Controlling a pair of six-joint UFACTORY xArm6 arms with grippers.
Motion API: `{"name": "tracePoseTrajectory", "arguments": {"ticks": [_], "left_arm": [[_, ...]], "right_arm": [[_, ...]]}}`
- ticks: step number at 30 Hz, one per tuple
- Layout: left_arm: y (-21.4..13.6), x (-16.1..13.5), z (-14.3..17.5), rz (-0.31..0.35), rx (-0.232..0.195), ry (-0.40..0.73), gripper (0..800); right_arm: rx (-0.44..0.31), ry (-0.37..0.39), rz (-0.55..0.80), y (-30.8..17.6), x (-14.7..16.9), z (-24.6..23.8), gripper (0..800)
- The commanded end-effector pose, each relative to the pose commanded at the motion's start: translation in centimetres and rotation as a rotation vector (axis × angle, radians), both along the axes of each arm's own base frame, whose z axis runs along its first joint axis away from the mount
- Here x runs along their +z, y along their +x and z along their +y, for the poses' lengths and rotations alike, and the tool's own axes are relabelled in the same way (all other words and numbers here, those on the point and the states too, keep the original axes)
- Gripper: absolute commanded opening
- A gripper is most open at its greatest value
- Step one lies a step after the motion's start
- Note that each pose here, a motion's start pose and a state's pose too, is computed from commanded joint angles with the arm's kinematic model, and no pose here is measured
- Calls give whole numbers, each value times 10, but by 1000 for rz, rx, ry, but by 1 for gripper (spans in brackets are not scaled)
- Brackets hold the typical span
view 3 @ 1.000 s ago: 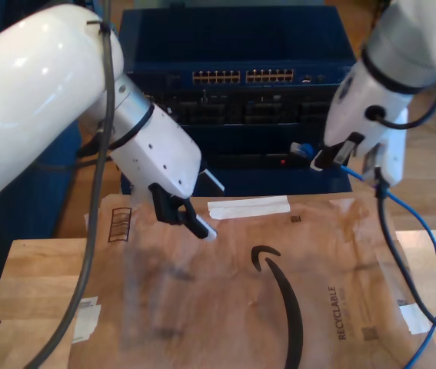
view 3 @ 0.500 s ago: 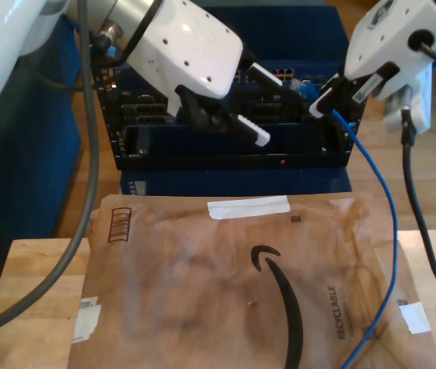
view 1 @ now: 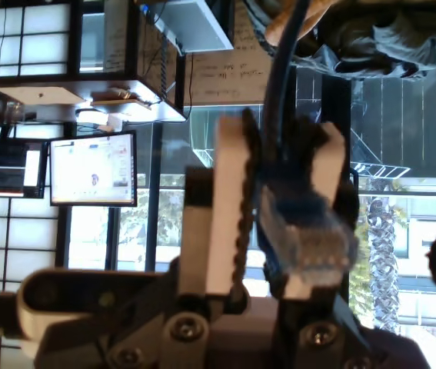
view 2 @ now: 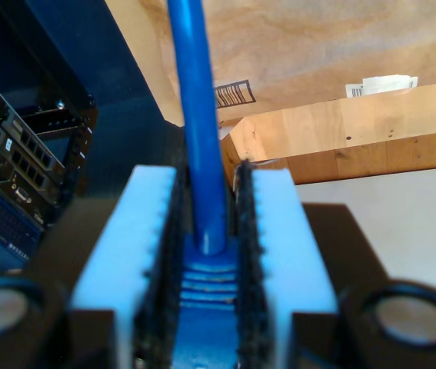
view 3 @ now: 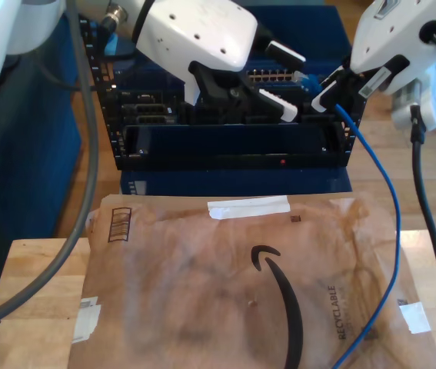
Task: Grab the cable and plug it in
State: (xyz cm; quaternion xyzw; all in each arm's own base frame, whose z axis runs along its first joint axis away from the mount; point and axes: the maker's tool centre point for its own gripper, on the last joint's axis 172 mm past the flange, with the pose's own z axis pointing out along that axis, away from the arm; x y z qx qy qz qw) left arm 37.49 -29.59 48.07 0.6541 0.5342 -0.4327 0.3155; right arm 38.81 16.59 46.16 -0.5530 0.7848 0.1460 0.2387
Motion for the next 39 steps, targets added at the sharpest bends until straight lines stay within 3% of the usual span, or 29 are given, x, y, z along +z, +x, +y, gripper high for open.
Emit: {"name": "tracePoseTrajectory", "arguments": {"ticks": [7, 14, 20, 31, 39], "left_arm": [[-5, -1, 0, 9, -16, -1, 701], [-3, 2, -1, 17, -8, -28, 541], [8, 1, 9, 17, 27, -32, 333], [7, 11, 6, 27, 28, -73, 303], [6, 2, 7, 50, 31, -71, 264]], "right_arm": [[1, 7, 2, 0, 0, 2, 6], [3, 8, -1, -2, 2, 2, 6], [5, 8, -1, -3, 2, 3, 6], [8, 9, -2, -3, 3, 4, 6], [9, 29, -1, -4, 6, 8, 6]]}}
